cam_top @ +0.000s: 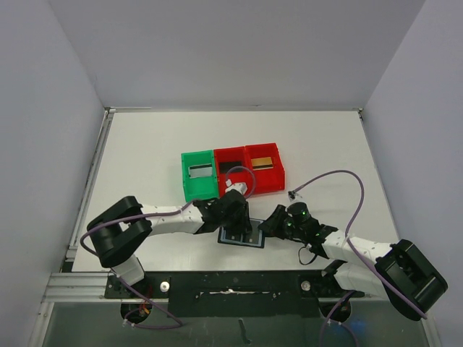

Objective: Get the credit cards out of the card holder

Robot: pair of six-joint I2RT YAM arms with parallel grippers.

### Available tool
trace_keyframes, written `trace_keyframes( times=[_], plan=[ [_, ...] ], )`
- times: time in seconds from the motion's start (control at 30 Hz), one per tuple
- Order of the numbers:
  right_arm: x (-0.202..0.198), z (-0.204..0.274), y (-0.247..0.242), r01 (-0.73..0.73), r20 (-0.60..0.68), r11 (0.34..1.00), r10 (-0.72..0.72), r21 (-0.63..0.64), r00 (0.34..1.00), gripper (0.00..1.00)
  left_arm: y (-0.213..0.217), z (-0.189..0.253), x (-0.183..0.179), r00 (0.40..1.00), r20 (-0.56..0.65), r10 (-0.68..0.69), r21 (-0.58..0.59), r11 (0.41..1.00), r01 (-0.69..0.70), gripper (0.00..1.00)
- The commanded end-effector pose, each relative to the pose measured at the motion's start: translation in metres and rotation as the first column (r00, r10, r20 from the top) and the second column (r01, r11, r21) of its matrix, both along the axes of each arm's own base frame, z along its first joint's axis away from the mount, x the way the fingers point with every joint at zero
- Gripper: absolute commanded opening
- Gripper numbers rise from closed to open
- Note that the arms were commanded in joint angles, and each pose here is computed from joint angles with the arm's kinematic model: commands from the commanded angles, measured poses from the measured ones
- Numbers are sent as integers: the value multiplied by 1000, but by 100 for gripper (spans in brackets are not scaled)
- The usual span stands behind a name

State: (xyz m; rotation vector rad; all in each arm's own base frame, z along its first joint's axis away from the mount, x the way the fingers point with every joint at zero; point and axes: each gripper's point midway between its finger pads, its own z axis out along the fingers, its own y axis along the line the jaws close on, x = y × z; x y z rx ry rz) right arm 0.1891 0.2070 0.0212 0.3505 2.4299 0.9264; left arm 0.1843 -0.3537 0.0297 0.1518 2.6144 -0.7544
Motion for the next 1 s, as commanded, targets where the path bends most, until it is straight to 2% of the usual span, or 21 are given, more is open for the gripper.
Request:
trace_keyframes(
  times=[0.0, 0.23, 0.5, 0.87, 0.97],
  plan=[
    [6, 12, 6, -38, 46, 999, 37, 5, 998, 23, -3, 18, 2, 999, 43, 1, -65, 998, 2, 33],
    [12, 40, 16, -91, 117, 995, 87, 31, 989, 24, -13, 48, 1, 996, 85, -18, -164, 986, 31, 37],
    [15, 59, 27, -132, 155, 989, 121, 65, 980, 25, -2, 52, 6, 995, 100, 2, -144, 989, 13, 39],
    [-5, 7, 21, -125, 20, 991, 124, 53, 992, 23, 6, 26, 5, 998, 67, -1, -90, 996, 7, 39],
    [-9, -14, 8, -78, -45, 997, 78, -3, 996, 21, 7, 20, 4, 998, 55, -8, -75, 997, 12, 39]
  ],
)
